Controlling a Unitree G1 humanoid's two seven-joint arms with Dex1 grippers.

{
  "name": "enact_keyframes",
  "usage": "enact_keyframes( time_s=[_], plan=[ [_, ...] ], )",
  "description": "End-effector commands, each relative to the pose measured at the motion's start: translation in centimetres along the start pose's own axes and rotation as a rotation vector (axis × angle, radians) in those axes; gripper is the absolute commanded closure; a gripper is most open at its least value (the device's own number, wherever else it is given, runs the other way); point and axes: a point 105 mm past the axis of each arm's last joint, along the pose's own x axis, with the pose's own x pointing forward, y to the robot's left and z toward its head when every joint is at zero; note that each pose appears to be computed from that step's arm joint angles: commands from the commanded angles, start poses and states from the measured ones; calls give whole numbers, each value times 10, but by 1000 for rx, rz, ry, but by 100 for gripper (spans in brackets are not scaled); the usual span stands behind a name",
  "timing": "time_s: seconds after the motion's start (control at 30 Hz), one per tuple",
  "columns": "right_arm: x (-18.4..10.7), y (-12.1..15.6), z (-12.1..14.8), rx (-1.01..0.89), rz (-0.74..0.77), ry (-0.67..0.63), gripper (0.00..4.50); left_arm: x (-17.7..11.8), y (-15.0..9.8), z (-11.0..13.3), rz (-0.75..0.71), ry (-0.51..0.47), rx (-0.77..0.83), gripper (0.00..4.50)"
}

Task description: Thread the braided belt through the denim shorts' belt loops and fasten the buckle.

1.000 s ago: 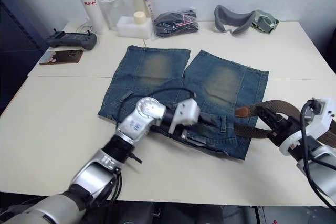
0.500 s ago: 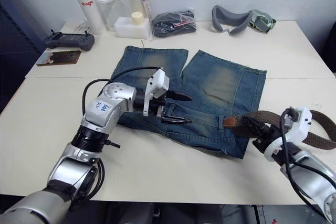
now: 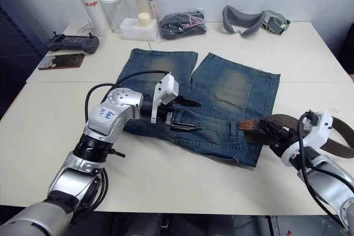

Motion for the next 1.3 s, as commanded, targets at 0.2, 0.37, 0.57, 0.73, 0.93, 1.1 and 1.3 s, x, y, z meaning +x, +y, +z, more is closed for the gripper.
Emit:
enact_keyframes(
  time_s=[0.2, 0.37, 0.57, 0.73, 0.93, 1.1, 1.3],
  plan=[
    [1, 15, -14, 3, 62, 33, 450, 3, -5, 9, -19, -24, 36, 6],
    [-2, 16, -18, 15, 68, 47, 450, 2, -5, 8, -17, -22, 35, 6],
    [-5, 9, -15, -13, 60, 57, 450, 3, -6, 8, -26, -17, 38, 6],
    [7, 16, -31, 37, 87, 76, 450, 4, -7, 8, -27, -17, 36, 6],
    [23, 33, -46, 116, 143, 66, 450, 2, -8, 7, -23, -13, 33, 6],
    [30, 38, -64, 159, 147, 89, 450, 4, -9, 9, -22, -15, 34, 6],
    [32, 39, -77, 155, 143, 128, 450, 8, -11, 8, -31, -15, 36, 6]
  ],
)
